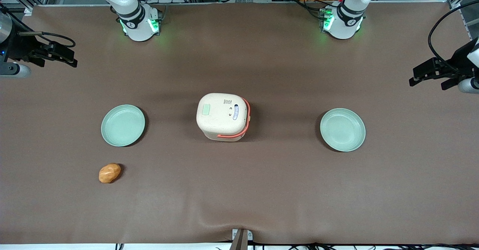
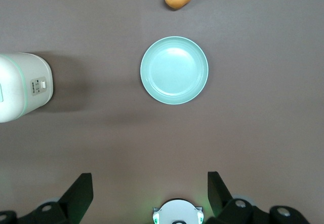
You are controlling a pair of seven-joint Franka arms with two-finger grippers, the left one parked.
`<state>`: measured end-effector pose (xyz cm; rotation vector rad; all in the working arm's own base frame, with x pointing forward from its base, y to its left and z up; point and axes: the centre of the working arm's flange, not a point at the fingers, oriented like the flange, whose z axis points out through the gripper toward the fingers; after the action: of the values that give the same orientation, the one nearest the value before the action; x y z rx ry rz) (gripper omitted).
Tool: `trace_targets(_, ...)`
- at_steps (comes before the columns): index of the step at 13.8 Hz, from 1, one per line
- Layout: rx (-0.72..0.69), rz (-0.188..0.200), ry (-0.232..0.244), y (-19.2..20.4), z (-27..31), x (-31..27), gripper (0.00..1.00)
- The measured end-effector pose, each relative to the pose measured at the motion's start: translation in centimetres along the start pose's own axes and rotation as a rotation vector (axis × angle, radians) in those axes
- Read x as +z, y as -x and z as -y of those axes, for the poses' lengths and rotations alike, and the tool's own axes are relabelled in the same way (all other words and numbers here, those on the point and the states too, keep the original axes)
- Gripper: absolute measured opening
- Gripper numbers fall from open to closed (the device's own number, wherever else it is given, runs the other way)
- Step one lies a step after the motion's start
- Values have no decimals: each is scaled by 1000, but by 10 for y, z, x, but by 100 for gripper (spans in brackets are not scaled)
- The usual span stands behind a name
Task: Press rice cooker button with right arm
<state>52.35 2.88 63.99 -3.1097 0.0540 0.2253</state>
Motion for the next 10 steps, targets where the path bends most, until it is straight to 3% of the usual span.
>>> trace_targets(6,-65,1,3,-2,36,7,100)
trace_targets(10,-169,-51,9,-17,100,24,100)
